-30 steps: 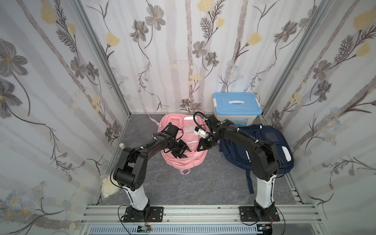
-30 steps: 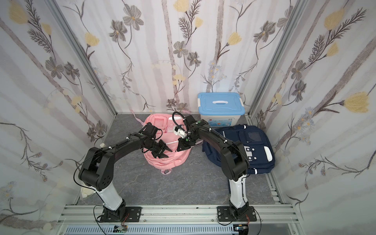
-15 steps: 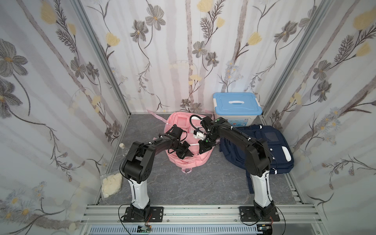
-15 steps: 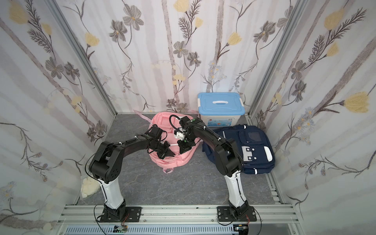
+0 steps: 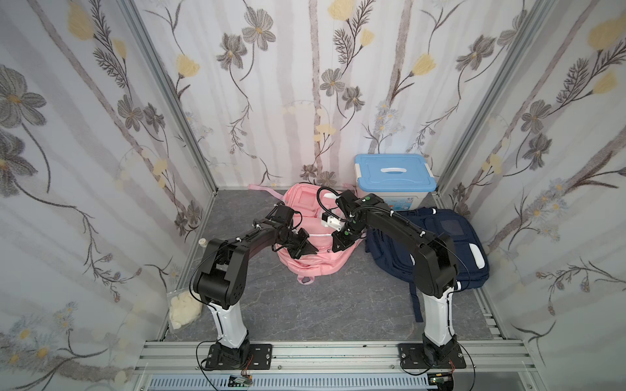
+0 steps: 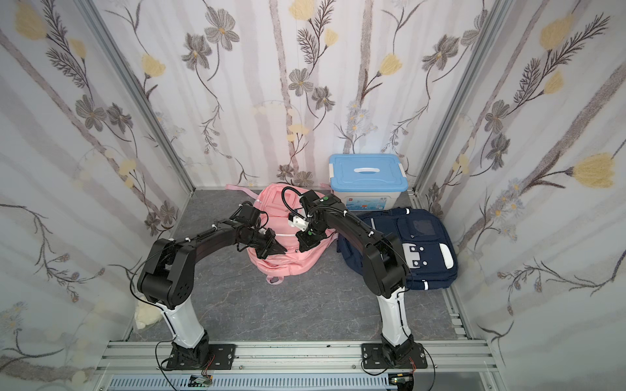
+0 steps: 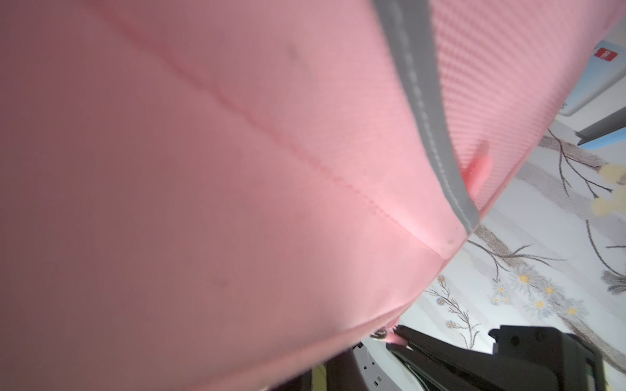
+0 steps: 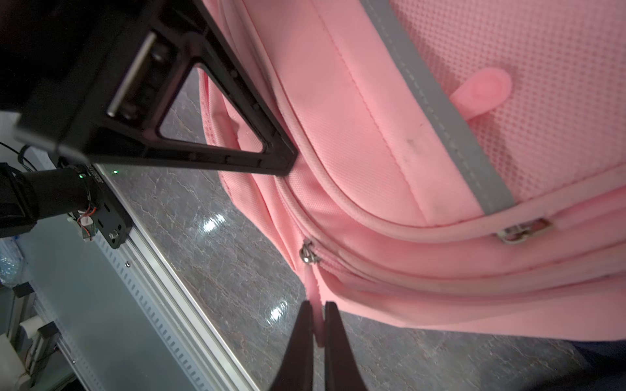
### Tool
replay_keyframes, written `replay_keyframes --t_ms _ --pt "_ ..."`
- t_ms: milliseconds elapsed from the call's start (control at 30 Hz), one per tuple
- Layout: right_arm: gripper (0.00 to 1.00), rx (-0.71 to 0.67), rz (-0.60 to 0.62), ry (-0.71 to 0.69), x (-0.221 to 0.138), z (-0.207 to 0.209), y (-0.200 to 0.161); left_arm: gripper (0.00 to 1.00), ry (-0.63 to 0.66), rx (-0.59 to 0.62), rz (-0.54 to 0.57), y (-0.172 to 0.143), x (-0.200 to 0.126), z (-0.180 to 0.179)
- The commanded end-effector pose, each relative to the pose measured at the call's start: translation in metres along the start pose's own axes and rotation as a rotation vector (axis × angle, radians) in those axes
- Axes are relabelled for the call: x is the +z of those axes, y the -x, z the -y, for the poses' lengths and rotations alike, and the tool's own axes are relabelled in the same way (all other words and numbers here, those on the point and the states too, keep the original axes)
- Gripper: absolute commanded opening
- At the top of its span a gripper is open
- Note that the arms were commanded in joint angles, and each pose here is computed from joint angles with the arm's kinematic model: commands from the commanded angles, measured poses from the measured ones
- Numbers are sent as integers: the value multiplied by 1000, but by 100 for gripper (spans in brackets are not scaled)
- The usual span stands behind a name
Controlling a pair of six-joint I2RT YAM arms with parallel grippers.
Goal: Zip up the backpack
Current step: Zip the zipper on the backpack.
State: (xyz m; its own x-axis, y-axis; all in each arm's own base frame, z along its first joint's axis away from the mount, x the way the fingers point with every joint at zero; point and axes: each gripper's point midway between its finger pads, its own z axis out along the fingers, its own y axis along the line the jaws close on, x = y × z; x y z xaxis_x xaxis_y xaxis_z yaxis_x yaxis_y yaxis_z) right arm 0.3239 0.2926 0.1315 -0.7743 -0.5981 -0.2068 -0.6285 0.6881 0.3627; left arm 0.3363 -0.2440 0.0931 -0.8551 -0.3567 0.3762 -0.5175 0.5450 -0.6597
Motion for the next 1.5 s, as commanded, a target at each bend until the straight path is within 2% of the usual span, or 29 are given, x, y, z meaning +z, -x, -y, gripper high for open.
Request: replay_keyframes --t_ms 0,233,567,933,1067,1100,1133,1200,1233,1300,1367,1467 --pt "0 64 -214 -254 -22 51 -59 0 218 -53 111 18 -18 -54" --pt "0 120 -187 -331 -38 85 -56 0 223 -35 94 6 -35 -55" --pt "0 286 -149 -421 -50 153 -44 0 195 -18 108 -9 -57 -45" --pt "0 311 -51 -468 -52 208 1 0 148 -12 103 -26 -66 -30" --pt "0 346 -36 -492 -51 223 6 0 137 -13 111 -28 -68 -27" --pt "3 354 -37 -502 -51 225 5 0 136 -13 112 -28 -68 -27" --pt "14 356 -37 -493 -50 225 6 0 133 -15 110 -27 -68 -26" --pt "51 365 -7 -457 -54 216 10 0 124 -16 109 -28 -67 -24" --pt "63 371 16 -436 -58 210 14 5 119 -15 109 -28 -66 -22" --pt "68 376 99 -392 -74 191 25 18 114 2 112 -28 -69 -15" --pt "78 372 182 -343 -93 168 35 38 151 41 147 -28 -80 -11" --pt "80 398 246 -250 -110 131 39 58 219 122 226 -33 -111 0"
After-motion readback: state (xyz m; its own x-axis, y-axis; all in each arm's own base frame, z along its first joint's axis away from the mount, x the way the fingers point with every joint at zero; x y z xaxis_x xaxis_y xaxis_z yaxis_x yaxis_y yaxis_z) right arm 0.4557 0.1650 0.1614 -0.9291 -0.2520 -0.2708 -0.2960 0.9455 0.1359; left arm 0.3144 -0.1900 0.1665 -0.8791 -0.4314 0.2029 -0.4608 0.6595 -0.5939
